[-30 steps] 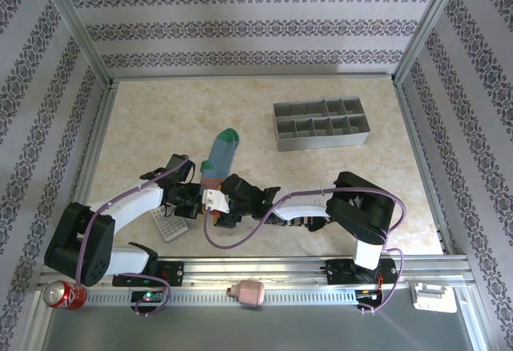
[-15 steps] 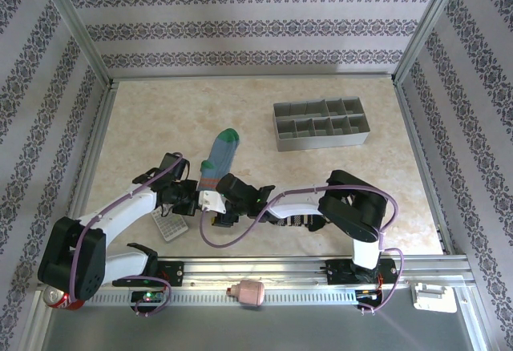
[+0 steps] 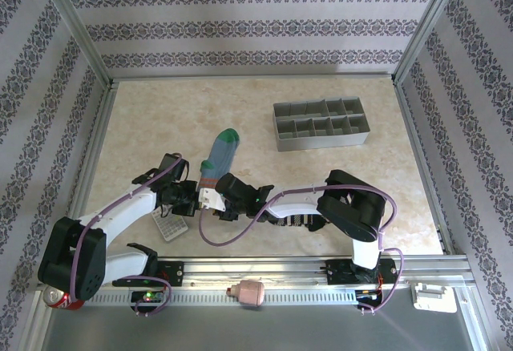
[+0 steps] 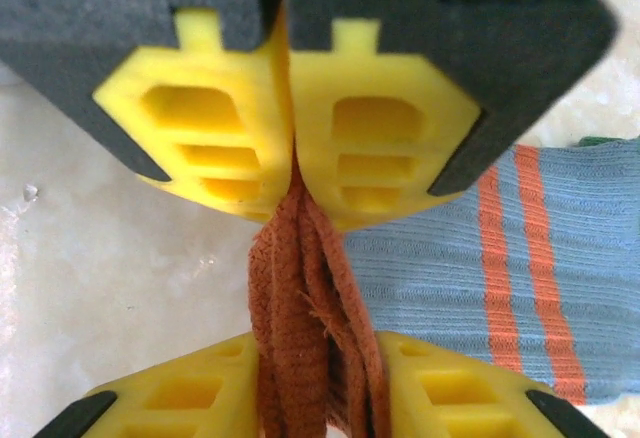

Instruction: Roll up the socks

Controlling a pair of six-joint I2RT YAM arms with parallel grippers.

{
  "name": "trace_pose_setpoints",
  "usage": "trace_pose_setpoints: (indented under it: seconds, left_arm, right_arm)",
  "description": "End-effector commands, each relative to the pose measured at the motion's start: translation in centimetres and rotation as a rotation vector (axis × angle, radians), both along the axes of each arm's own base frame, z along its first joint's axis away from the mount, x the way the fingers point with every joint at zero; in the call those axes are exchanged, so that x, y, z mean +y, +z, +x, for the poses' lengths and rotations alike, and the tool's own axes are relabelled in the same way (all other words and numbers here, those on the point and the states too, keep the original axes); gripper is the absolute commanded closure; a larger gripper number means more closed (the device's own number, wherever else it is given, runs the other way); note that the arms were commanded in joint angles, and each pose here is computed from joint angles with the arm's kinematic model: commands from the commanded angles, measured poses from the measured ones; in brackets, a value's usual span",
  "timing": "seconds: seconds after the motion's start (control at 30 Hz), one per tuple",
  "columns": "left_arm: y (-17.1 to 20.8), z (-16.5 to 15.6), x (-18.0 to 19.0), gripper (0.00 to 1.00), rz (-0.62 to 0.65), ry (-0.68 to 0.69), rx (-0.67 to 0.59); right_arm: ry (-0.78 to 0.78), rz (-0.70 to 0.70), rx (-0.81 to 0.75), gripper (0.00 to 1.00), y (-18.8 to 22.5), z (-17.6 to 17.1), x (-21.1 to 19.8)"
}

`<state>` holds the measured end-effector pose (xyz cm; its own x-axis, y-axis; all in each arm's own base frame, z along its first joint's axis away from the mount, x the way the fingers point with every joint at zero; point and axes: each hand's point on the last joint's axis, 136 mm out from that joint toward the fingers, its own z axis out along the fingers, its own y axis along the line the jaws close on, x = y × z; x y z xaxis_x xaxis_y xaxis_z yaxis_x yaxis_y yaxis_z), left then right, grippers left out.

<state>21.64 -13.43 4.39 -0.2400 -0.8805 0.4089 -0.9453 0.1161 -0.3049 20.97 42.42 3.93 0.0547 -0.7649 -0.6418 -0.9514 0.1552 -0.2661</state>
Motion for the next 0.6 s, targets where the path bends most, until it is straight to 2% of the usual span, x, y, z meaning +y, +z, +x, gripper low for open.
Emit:
trace_pose_setpoints:
  seconds: [0.0, 0.1, 0.2, 0.4, 0.5, 0.53, 0.57]
  left_arm:
    - [-1.0, -1.6, 0.5, 1.0, 0.0, 0.044, 0.095]
    - [-1.0, -1.4, 0.5, 1.0, 0.002, 0.048, 0.095]
    - [-1.0, -1.2, 0.4, 1.0, 0.001, 0.046, 0.093]
    - [-0.9, -1.0, 0.5, 1.0, 0.004, 0.048, 0.091]
    - [-1.0, -1.0, 0.5, 1.0, 0.006, 0.048, 0.088]
    - [-0.9, -0.8, 0.6, 0.98, 0.008, 0.047, 0.076]
    - [-0.7, -0.5, 0.6, 0.91, 0.012, 0.047, 0.063]
  right_arm:
    - [-0.007, 0.066, -0.022, 0.62, 2.5, 0.2, 1.4]
    - [-0.002, 0.056, -0.017, 0.64, 2.1, 0.1, 1.3]
    - [0.004, 0.048, -0.004, 0.75, 1.8, 0.1, 1.3]
    - [-0.001, 0.056, 0.017, 0.88, 2.0, 0.0, 1.3]
    - [-0.003, 0.067, 0.041, 1.0, 2.6, -0.3, 1.3]
    - [-0.013, 0.072, 0.063, 1.0, 2.8, -0.4, 1.2]
    - [-0.025, 0.079, 0.094, 1.0, 2.9, -0.5, 1.1]
